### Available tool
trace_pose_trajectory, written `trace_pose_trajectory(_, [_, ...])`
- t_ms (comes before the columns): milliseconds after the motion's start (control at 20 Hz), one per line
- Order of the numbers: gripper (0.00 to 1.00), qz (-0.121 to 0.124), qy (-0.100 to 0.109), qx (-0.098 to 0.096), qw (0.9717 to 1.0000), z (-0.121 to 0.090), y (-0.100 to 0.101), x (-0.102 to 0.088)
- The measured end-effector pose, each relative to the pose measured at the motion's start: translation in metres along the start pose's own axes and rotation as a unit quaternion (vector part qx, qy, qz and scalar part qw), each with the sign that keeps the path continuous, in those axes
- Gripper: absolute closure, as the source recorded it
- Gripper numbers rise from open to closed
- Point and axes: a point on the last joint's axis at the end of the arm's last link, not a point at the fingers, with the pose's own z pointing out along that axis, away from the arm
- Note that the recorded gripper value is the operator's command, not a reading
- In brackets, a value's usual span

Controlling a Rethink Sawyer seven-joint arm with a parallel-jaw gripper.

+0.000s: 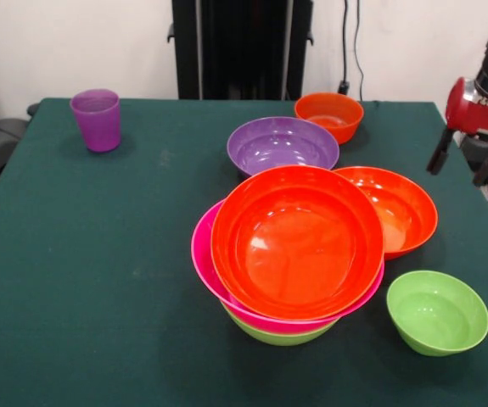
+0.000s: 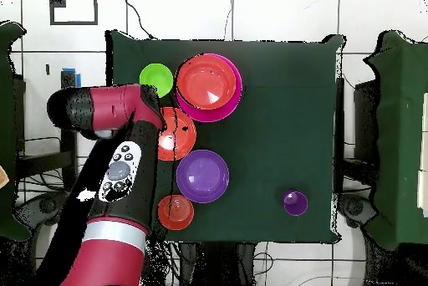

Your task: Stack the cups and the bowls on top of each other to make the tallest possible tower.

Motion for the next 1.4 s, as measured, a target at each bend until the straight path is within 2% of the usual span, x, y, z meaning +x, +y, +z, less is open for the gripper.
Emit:
trace_pose_trajectory(300, [0.00, -0.003, -0.004, 0.009, 0.9999, 0.000, -0.009, -0.004])
trace_pose_trajectory(950, [0.00, 0.008, -0.003, 0.024, 0.9997, 0.010, -0.045, -0.020])
trace_pose_trajectory(1400, [0.00, 0.014, -0.022, 0.009, 0.9996, 0.020, -0.050, -0.027])
